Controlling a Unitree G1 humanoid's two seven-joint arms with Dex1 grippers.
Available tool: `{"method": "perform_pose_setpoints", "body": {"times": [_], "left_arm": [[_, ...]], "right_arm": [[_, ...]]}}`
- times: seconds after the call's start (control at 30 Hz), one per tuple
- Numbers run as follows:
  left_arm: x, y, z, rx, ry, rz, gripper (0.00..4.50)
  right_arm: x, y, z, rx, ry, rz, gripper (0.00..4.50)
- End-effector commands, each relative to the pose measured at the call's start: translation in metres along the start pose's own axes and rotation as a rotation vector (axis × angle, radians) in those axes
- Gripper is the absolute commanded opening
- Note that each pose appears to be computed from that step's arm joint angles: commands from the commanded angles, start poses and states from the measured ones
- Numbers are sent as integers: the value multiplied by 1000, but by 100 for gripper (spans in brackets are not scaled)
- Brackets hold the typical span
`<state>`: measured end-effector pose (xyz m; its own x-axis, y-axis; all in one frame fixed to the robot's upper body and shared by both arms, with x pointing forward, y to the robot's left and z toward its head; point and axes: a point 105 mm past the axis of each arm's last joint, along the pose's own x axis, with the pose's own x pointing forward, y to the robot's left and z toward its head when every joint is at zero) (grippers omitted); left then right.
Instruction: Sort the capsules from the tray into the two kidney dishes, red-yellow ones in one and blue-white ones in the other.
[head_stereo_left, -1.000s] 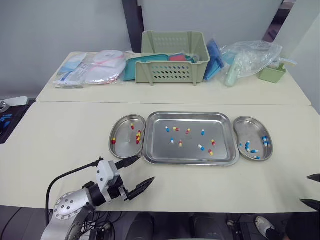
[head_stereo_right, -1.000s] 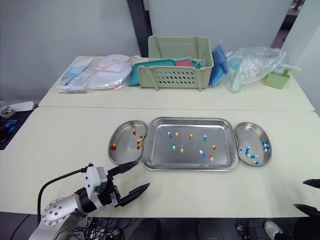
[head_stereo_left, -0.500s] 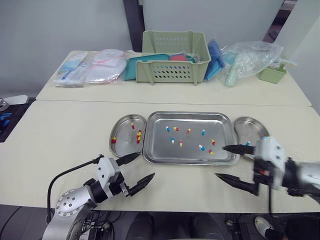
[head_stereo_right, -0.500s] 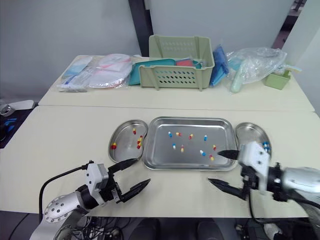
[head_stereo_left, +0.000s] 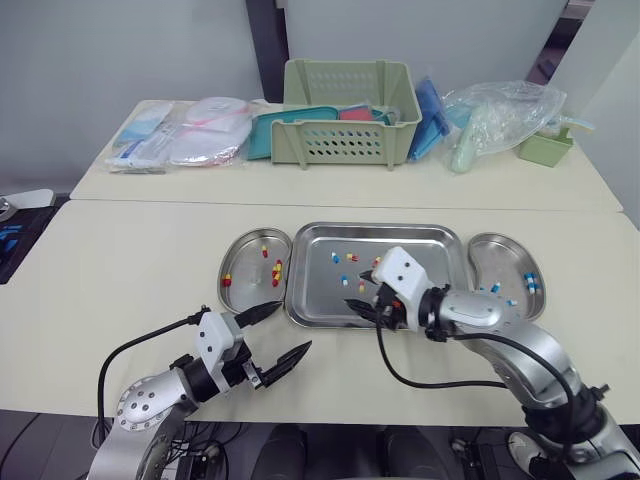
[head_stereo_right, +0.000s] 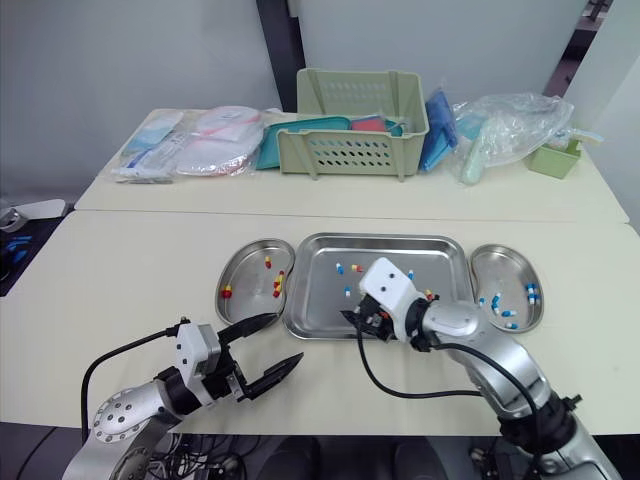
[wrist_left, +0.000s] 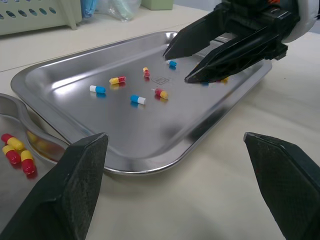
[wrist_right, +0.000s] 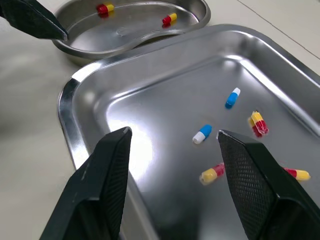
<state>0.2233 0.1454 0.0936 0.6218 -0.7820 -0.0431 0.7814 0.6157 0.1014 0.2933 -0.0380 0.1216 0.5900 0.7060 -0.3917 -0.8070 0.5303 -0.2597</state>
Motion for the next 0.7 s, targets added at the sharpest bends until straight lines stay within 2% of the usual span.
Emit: {"method": "perform_pose_setpoints", "body": {"times": [0.03,0.7], "left_arm": [[3,-4,9,30,-29,-12,450],[5,-5,10,30,-28,-5,450]], "right_arm": [[11,-6,11,-1,2,-39,296],[45,-11,-4,21,101,-16,296]]}}
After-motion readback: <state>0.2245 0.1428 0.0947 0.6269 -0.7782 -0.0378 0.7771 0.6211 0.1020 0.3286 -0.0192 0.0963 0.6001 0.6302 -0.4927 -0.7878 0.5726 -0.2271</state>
